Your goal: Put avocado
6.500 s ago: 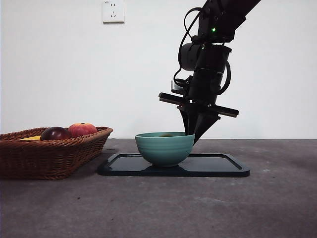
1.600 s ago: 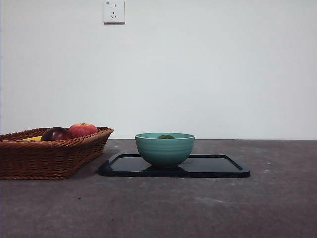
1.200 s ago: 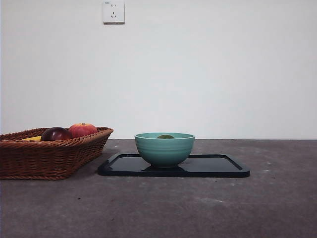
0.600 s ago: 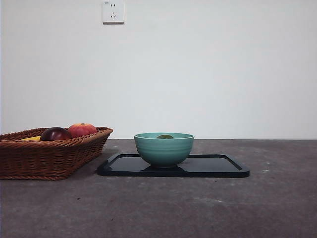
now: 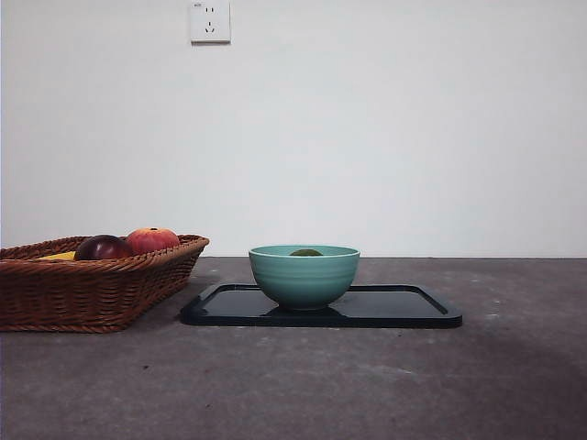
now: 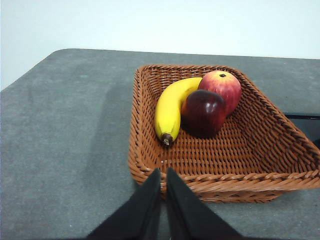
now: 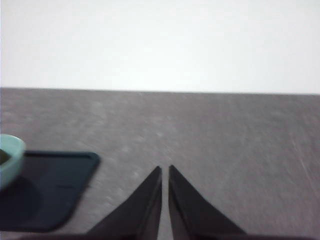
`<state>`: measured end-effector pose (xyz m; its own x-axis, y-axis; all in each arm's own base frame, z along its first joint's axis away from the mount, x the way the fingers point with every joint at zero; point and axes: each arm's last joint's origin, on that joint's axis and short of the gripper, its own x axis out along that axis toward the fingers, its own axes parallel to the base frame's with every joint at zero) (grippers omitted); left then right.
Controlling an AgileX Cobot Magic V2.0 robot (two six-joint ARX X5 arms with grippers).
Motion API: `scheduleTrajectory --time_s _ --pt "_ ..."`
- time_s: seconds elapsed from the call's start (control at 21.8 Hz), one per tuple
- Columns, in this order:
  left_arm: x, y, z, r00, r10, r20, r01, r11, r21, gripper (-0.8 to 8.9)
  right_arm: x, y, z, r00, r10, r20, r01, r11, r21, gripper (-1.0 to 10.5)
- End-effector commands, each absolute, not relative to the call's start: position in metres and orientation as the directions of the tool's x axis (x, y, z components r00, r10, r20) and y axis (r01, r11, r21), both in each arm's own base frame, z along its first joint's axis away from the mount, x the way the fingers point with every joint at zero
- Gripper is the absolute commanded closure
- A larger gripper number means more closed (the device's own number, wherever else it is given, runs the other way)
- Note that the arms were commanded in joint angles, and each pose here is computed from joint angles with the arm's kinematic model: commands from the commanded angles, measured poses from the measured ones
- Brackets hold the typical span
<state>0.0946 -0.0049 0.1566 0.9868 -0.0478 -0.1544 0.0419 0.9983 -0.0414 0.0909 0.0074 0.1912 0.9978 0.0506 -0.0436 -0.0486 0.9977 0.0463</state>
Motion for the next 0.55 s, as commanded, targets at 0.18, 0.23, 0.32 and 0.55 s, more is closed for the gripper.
scheduleTrajectory --time_s 0.18,0.23,0.32,0.55 --pt "0.096 -0.005 0.149 0.982 -0.041 -0.182 0.036 0.999 -0.033 7.95 0.095 0.001 0.168 0.998 -0.014 -0.054 0.015 0.999 0.028 9.3" --pt "0.096 -0.005 0.149 0.982 -0.041 -0.182 0.036 0.999 -0.032 7.95 0.096 0.001 0.163 0.997 -0.022 -0.068 0.024 0.999 0.027 9.3" --pt "0.096 -0.005 0.149 0.982 -0.041 -0.182 0.036 0.999 -0.033 7.95 0.097 0.0 0.157 0.995 -0.016 -0.095 0.019 0.999 0.026 9.3" --pt "0.096 -0.005 0.149 0.982 -0.041 -0.182 0.036 0.999 -0.032 7.95 0.096 -0.002 0.152 0.989 -0.027 -0.145 0.026 1.0 -0.009 9.3"
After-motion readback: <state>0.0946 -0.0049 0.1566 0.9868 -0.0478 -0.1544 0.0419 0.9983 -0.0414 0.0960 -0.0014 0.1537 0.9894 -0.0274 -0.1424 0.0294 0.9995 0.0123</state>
